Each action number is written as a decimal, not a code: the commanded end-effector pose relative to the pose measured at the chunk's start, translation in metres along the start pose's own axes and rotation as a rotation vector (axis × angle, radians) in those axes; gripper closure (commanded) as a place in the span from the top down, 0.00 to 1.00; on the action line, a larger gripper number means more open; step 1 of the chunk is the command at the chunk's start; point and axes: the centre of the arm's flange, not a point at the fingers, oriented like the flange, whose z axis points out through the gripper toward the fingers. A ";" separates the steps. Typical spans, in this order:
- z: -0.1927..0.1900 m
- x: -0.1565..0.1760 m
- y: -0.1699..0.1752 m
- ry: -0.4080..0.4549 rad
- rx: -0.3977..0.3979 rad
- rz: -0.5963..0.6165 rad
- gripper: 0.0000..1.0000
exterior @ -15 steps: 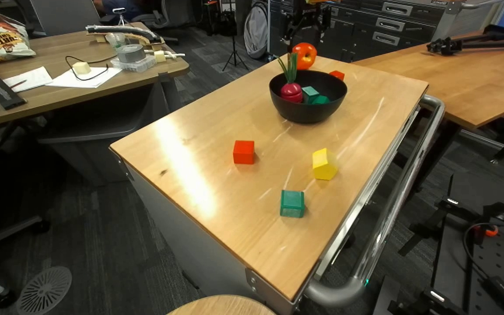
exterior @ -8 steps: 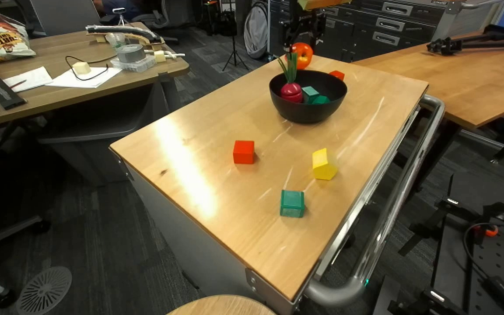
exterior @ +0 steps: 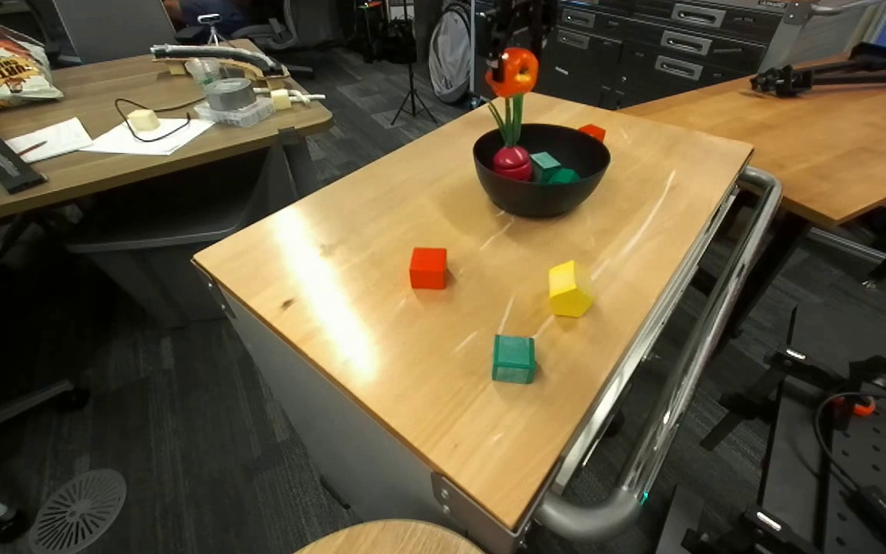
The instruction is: Put the objects that are near the edge away from you in the bowl except the apple which you must move to the left, then put the rest of the blocks one at a time in the bowl, then move the apple to the right
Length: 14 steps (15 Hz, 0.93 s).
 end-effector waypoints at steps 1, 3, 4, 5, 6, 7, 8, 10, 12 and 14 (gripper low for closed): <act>-0.077 -0.030 -0.057 0.129 -0.050 -0.146 0.58; -0.107 -0.048 -0.102 0.182 -0.071 -0.241 0.58; -0.118 -0.060 -0.125 0.196 -0.072 -0.296 0.58; -0.128 -0.073 -0.147 0.218 -0.076 -0.346 0.58; -0.134 -0.084 -0.165 0.229 -0.070 -0.402 0.58; -0.138 -0.096 -0.182 0.238 -0.071 -0.456 0.58; -0.138 -0.108 -0.196 0.239 -0.066 -0.513 0.58; -0.137 -0.128 -0.216 0.228 -0.034 -0.625 0.58; -0.129 -0.144 -0.224 0.214 0.021 -0.725 0.58; -0.117 -0.155 -0.228 0.183 0.077 -0.815 0.58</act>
